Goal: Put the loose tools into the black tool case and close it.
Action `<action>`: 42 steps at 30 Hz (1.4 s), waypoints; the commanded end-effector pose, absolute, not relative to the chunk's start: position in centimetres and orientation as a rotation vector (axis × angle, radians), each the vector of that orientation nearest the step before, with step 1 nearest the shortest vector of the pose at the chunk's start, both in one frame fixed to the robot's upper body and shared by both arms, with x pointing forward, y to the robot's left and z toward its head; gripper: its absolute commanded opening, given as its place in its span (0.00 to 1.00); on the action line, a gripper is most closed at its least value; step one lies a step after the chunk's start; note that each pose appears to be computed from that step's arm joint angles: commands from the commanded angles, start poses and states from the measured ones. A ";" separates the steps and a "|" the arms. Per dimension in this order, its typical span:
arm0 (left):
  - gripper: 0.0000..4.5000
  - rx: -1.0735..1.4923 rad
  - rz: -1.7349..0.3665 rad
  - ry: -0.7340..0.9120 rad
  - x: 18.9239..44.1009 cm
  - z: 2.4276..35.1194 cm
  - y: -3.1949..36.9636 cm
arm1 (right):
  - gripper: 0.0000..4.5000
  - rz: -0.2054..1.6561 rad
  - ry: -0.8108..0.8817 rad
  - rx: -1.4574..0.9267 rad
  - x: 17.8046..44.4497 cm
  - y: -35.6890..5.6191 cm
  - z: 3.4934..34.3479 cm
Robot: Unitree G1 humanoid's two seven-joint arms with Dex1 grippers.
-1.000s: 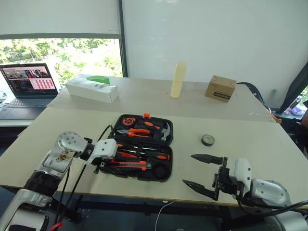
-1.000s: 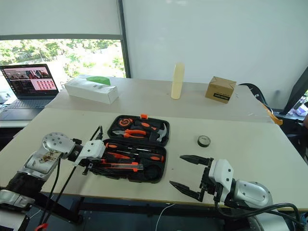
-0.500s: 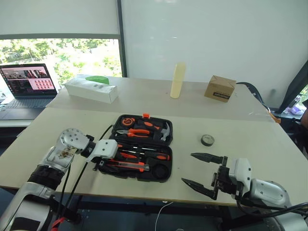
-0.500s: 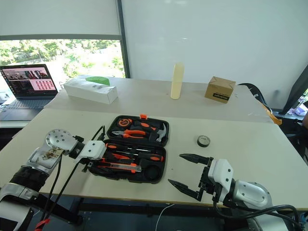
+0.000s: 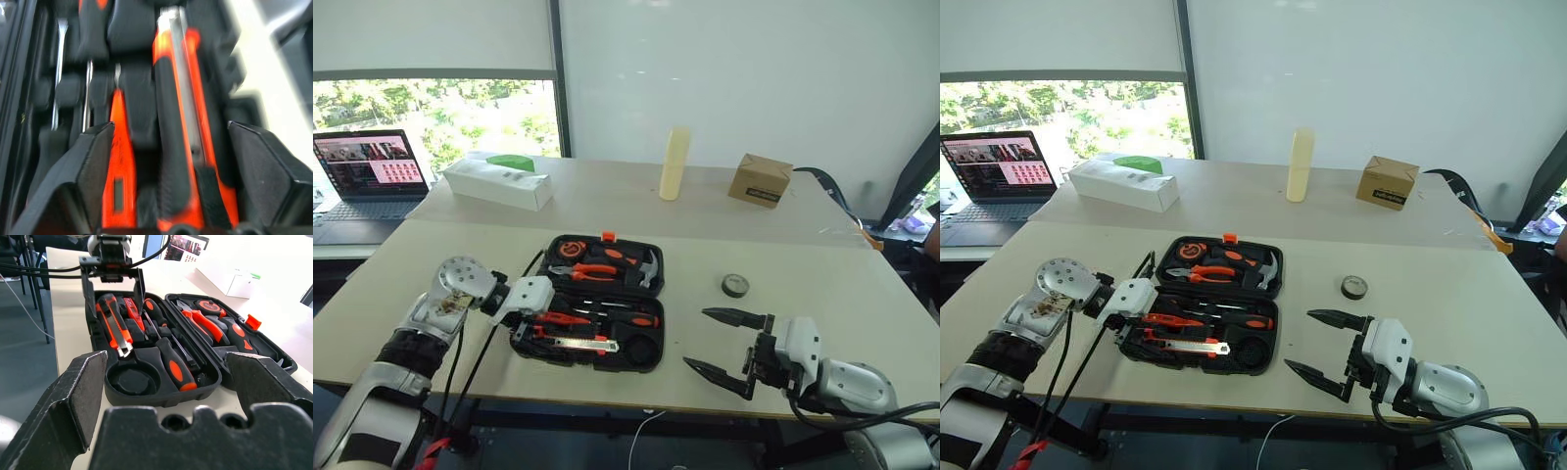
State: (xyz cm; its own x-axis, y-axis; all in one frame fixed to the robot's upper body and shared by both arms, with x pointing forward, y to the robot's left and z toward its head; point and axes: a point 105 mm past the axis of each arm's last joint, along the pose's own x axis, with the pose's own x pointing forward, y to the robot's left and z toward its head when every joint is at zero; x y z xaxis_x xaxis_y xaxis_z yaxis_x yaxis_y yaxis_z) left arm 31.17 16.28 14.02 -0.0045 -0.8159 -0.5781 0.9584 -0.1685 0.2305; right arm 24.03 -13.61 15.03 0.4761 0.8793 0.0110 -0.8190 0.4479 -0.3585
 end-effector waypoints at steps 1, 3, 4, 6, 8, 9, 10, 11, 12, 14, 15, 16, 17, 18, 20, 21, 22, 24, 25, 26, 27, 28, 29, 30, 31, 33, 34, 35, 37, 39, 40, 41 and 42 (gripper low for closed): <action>0.86 0.655 -1.577 0.190 31.2 16.8 16.8 | 1.00 1.065 -0.260 -0.346 24.0 -13.6 15.9; 0.81 0.654 -1.549 0.179 31.6 17.0 17.2 | 1.00 1.060 -0.262 -0.346 24.1 -13.7 15.9; 0.74 0.664 -1.541 0.189 31.7 16.8 17.4 | 1.00 1.056 -0.263 -0.345 24.2 -13.8 15.9; 0.63 0.700 -1.544 0.194 31.6 15.9 17.6 | 1.00 1.054 -0.266 -0.344 24.2 -13.7 15.9; 0.47 0.722 -1.556 0.199 31.4 14.9 17.3 | 1.00 1.056 -0.266 -0.342 24.1 -13.6 15.8; 0.40 0.723 -1.556 0.197 31.3 14.5 17.1 | 1.00 1.057 -0.266 -0.341 24.1 -13.5 15.7; 0.34 0.714 -1.561 0.196 31.2 14.3 17.0 | 1.00 1.058 -0.265 -0.340 24.1 -13.4 15.7; 0.24 0.701 -1.559 0.185 31.2 14.2 16.7 | 1.00 1.060 -0.265 -0.339 24.0 -13.4 15.6; 0.18 0.686 -1.560 0.188 31.2 13.9 16.5 | 1.00 1.062 -0.265 -0.336 24.0 -13.3 15.6; 0.01 0.689 -1.553 0.190 31.2 13.2 16.3 | 1.00 1.066 -0.264 -0.334 24.0 -13.2 15.6; 0.00 0.699 -1.542 0.197 31.3 12.9 16.3 | 1.00 1.067 -0.265 -0.333 24.0 -13.1 15.6; 0.00 0.709 -1.527 0.202 31.4 12.6 16.3 | 1.00 1.068 -0.265 -0.334 24.0 -13.1 15.6; 0.00 0.715 -1.498 0.205 31.8 12.4 16.3 | 1.00 1.068 -0.265 -0.333 24.0 -13.1 15.6; 0.00 0.718 -1.478 0.211 32.0 12.2 16.3 | 1.00 1.068 -0.266 -0.332 24.0 -13.1 15.6; 0.00 0.746 -1.458 0.238 32.3 11.5 16.6 | 1.00 1.069 -0.265 -0.331 23.9 -13.0 15.6; 0.00 0.753 -1.454 0.246 32.3 11.3 16.8 | 1.00 1.069 -0.265 -0.330 23.9 -13.0 15.5; 0.00 0.755 -1.454 0.268 32.2 10.9 17.0 | 1.00 1.068 -0.265 -0.329 23.8 -13.0 15.5; 0.00 0.754 -1.434 0.285 32.3 10.4 17.2 | 1.00 1.066 -0.264 -0.326 23.8 -13.0 15.5; 0.00 0.737 -1.417 0.295 32.5 10.3 17.3 | 1.00 1.066 -0.263 -0.325 23.8 -12.9 15.5; 0.00 0.717 -1.393 0.327 32.7 10.0 17.5 | 1.00 1.066 -0.262 -0.323 23.7 -12.9 15.5; 0.00 0.701 -1.375 0.375 32.7 9.4 17.8 | 1.00 1.066 -0.261 -0.322 23.7 -12.9 15.4; 0.00 0.678 -1.369 0.415 32.6 8.9 18.0 | 1.00 1.067 -0.259 -0.321 23.6 -12.9 15.4; 0.00 0.641 -1.361 0.460 32.3 8.3 18.2 | 1.00 1.067 -0.258 -0.320 23.6 -12.9 15.4; 0.00 0.611 -1.360 0.496 32.1 7.9 18.3 | 1.00 1.067 -0.257 -0.319 23.6 -12.9 15.4; 0.00 0.607 -1.383 0.522 31.5 7.4 18.3 | 1.00 1.066 -0.256 -0.319 23.5 -12.9 15.4; 0.00 0.597 -1.409 0.575 30.7 6.5 18.4 | 1.00 1.063 -0.255 -0.320 23.5 -12.9 15.4; 0.00 0.599 -1.412 0.560 30.6 6.4 18.3 | 1.00 1.051 -0.253 -0.324 23.5 -13.2 15.5; 0.00 0.598 -1.410 0.546 30.6 6.4 18.2 | 1.00 1.043 -0.252 -0.327 23.5 -13.4 15.6; 0.00 0.578 -1.397 0.385 31.2 8.0 17.3 | 1.00 0.979 -0.244 -0.329 23.5 -14.7 15.8; 0.00 0.504 -1.377 0.218 31.7 10.4 16.9 | 1.00 0.912 -0.221 -0.329 23.2 -16.4 15.8; 0.06 0.462 -1.340 0.133 32.0 11.9 17.2 | 1.00 0.864 -0.191 -0.337 22.9 -17.7 15.4; 0.12 0.436 -1.309 0.074 32.1 13.1 17.8 | 1.00 0.814 -0.165 -0.344 22.6 -19.1 15.0; 0.17 0.423 -1.289 0.039 32.1 13.8 18.2 | 1.00 0.781 -0.148 -0.349 22.3 -20.0 14.8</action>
State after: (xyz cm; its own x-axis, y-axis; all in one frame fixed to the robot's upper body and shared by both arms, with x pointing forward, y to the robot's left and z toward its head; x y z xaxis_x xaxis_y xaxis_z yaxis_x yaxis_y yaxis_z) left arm 31.58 17.22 10.52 0.2226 -0.9028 -0.3680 0.9681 0.1603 0.1924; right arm 22.71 -18.29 13.74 0.6563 0.7541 -0.0217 -0.7183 0.6158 -0.3239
